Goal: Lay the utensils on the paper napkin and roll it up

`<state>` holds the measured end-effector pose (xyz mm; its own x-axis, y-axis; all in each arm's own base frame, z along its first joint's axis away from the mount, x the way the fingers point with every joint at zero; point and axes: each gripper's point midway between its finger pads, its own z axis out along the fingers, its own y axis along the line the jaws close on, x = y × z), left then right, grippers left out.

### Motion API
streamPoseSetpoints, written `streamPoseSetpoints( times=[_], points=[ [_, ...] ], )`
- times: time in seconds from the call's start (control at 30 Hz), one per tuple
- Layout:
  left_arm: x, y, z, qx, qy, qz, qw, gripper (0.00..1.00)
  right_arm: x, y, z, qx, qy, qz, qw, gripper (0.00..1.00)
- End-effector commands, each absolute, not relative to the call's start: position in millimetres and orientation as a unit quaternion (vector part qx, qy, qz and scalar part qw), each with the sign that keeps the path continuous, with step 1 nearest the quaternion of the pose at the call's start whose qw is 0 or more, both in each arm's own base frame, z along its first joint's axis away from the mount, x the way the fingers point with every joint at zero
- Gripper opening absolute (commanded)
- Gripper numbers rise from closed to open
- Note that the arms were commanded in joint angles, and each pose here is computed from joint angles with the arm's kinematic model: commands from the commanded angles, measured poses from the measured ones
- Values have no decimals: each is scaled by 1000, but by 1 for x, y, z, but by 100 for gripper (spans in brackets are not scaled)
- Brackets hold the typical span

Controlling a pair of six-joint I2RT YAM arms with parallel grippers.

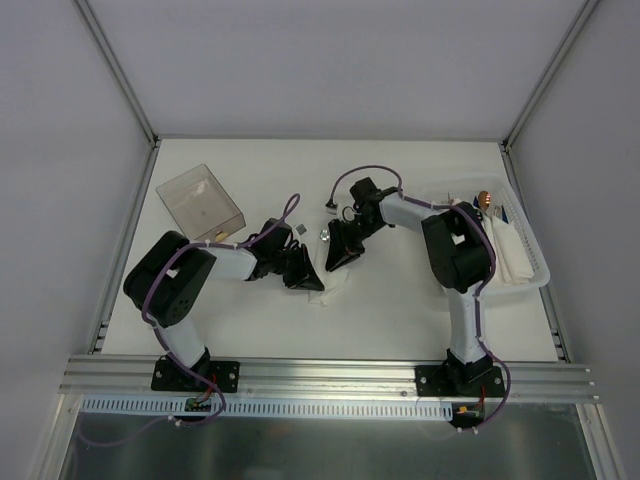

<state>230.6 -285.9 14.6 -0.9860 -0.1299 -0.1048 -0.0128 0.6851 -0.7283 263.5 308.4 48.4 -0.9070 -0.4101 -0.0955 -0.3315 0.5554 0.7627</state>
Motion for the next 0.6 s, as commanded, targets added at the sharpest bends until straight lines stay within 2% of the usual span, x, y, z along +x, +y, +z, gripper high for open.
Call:
streamPoseSetpoints(
  times=[0.0, 0.23, 0.43, 0.57],
  points=[
    [223, -251, -29, -55, 950, -300, 68, 0, 272, 317, 48, 189, -882, -428, 52, 24],
    [227, -256, -9, -46, 941, -323, 89, 0, 266, 297, 8, 165, -914, -360, 86, 21],
    [230, -264, 25, -24, 924, -361, 120, 1, 268, 288, -4, 159, -927, -328, 93, 18],
    [228, -268, 57, 3, 906, -396, 149, 8, 269, 286, -7, 157, -930, -318, 94, 17]
  ],
)
